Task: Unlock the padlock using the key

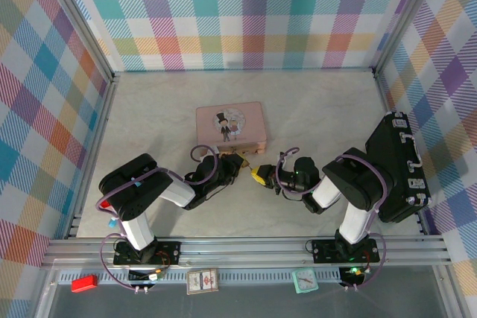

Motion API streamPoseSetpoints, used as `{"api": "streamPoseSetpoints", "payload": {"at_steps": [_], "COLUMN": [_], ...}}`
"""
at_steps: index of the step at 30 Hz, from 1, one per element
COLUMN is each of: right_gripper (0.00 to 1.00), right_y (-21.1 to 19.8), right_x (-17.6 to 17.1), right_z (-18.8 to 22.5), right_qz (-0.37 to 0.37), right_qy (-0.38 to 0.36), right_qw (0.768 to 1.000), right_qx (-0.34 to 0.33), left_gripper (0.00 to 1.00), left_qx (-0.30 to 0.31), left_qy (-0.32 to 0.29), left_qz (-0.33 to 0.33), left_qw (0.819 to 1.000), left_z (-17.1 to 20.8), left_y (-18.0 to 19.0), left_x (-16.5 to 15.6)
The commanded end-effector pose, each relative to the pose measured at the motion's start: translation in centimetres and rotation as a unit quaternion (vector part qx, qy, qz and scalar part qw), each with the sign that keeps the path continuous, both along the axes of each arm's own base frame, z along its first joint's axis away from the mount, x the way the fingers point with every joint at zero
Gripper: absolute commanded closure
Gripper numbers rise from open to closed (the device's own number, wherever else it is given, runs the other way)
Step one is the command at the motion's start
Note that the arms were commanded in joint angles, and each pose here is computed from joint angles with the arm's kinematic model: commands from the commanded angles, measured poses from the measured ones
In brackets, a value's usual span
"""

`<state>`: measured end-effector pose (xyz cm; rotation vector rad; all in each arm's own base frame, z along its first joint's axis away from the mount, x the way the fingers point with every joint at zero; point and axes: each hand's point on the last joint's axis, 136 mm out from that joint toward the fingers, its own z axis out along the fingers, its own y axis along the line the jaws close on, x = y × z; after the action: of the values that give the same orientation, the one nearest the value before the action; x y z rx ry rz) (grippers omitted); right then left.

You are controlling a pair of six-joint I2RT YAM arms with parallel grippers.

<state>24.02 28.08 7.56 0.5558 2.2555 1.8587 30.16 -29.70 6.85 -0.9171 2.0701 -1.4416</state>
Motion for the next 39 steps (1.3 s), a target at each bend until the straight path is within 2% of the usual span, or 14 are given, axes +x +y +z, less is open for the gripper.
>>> {"api": "streamPoseSetpoints", "payload": {"at_steps": [1, 22, 39], "right_gripper": [1.0, 1.0, 1.0], "right_y": [0.3, 0.7, 0.6], "right_x": [0.5, 0.7, 0.5], "right_z": [2.2, 2.4, 0.0], "right_qz": [0.005, 0.013, 0.015], "right_qy": [-0.038, -0.043, -0.011], "right_qw": [0.999, 0.999, 1.0], "right_qx": [0.025, 0.028, 0.001], "left_gripper": [1.0, 1.0, 1.0], "left_qx": [-0.01, -0.019, -0.02], "left_qy": [0.015, 0.01, 0.011], "left_qz": [-0.034, -0.041, -0.044], "left_qw": [0.999, 0.999, 0.999], "left_z": [-0.2, 0.2, 0.4], "left_y": [-1.1, -1.7, -1.9], "left_x": [-1.2, -1.2, -1.1]}}
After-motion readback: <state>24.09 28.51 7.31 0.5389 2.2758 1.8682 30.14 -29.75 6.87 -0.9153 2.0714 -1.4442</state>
